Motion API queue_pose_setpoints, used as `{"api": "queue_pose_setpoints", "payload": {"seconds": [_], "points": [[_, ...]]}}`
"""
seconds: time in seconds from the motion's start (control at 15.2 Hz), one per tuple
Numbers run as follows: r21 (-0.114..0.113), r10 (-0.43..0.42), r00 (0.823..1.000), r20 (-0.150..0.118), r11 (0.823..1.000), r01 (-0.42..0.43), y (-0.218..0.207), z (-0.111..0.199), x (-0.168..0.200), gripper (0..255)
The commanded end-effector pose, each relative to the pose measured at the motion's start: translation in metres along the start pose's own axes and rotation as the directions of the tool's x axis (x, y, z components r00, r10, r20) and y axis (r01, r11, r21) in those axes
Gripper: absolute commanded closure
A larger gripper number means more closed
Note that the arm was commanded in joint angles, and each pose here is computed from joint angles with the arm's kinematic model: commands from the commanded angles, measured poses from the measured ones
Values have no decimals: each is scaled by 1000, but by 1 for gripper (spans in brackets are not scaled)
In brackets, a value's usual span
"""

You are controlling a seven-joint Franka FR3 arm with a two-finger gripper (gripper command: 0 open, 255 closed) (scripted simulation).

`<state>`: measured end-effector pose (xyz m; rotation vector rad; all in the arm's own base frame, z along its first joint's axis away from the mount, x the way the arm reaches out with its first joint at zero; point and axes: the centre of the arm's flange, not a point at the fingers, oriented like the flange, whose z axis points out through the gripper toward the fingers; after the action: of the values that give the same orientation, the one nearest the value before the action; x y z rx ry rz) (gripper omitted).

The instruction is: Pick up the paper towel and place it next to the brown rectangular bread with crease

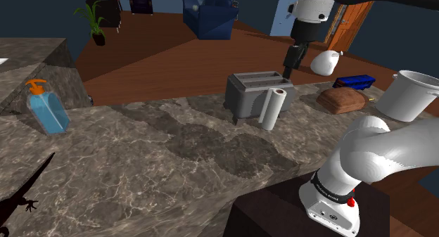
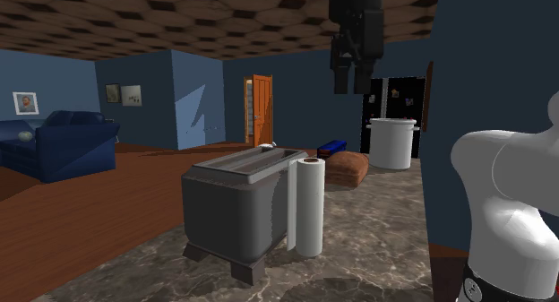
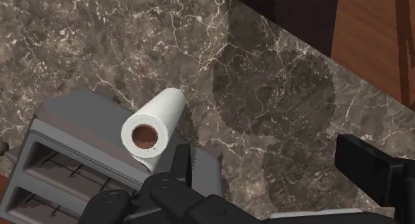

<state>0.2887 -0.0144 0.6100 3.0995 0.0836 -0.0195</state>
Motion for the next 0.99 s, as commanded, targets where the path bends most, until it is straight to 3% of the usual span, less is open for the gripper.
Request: {"api": "queue_pose_setpoints", "payload": {"seconds": [0.0, 0.79, 0.92], "points": [[0, 0, 1000, 0, 1000, 0, 0, 0, 0, 0], [-48, -8, 989, 148, 999, 16, 94, 120, 49, 0], [-51, -9, 988, 156, 999, 17, 100, 132, 51, 0]]}}
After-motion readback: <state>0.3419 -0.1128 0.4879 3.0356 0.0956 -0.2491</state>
